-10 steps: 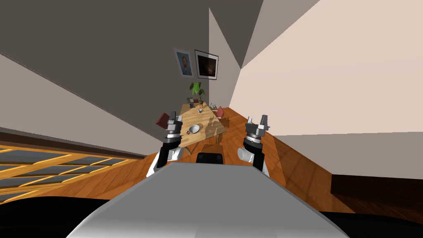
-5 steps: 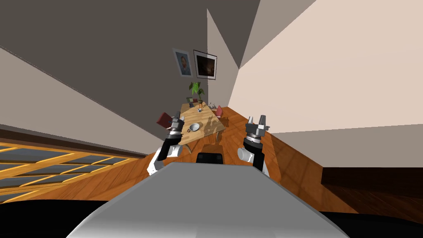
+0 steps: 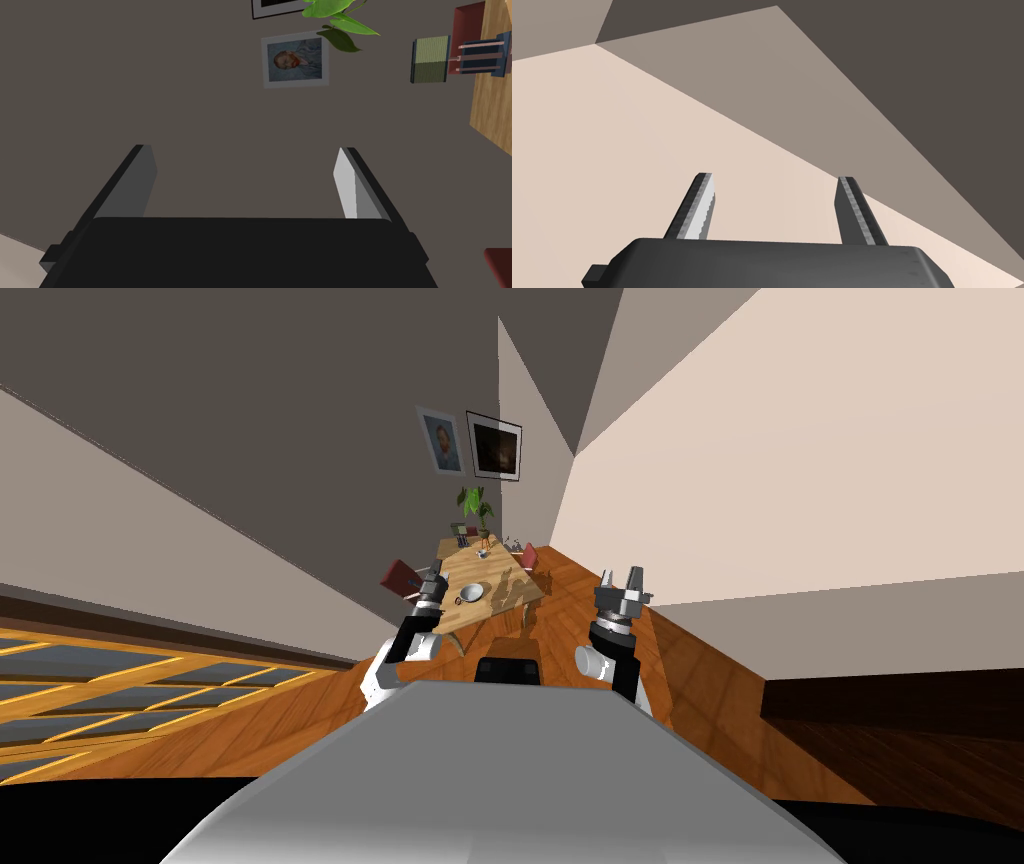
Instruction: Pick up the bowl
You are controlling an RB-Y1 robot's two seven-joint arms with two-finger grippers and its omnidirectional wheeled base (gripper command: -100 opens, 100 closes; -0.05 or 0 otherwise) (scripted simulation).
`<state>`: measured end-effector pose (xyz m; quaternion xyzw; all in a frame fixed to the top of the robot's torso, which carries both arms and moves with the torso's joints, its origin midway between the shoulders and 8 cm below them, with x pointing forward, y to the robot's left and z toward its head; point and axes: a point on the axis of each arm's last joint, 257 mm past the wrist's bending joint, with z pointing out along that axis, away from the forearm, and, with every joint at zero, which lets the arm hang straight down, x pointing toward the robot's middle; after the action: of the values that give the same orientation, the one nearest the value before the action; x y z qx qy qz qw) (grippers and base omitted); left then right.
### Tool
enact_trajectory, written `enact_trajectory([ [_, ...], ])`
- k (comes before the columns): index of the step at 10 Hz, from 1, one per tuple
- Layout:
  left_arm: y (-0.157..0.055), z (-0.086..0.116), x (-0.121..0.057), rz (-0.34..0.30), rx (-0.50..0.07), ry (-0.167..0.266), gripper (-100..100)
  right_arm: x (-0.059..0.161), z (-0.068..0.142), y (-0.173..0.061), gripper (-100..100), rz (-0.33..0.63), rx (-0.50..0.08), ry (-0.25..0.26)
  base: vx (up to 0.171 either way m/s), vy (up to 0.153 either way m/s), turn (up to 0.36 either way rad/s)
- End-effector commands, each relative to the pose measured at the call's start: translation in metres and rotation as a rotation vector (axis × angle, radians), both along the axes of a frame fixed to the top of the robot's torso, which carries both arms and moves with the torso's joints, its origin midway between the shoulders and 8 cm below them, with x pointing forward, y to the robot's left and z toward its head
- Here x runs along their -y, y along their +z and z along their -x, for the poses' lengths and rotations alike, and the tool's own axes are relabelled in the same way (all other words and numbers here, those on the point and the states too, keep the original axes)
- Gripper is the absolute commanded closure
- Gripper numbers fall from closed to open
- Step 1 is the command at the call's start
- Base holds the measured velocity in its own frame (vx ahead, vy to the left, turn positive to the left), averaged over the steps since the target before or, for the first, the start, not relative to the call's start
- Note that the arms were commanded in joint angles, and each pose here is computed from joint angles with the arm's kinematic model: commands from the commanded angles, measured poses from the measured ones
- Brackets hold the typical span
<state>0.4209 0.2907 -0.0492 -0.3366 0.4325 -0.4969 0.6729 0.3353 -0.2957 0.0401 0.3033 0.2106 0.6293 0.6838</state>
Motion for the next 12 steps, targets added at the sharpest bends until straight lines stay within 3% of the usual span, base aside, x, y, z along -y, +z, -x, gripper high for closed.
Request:
enact_trajectory([
  [1,-0.008,-0.011,-0.005,0.006,-0.039,0.005,-100,0.0,0.0,0.0,0,0.0,0.0,0.0,-0.061,0.002,-0.038],
  [12,-0.072,-0.06,-0.043,0.054,-0.298,0.067,-100,0.0,0.0,0.0,0,0.0,0.0,0.0,-0.055,0.003,-0.037],
])
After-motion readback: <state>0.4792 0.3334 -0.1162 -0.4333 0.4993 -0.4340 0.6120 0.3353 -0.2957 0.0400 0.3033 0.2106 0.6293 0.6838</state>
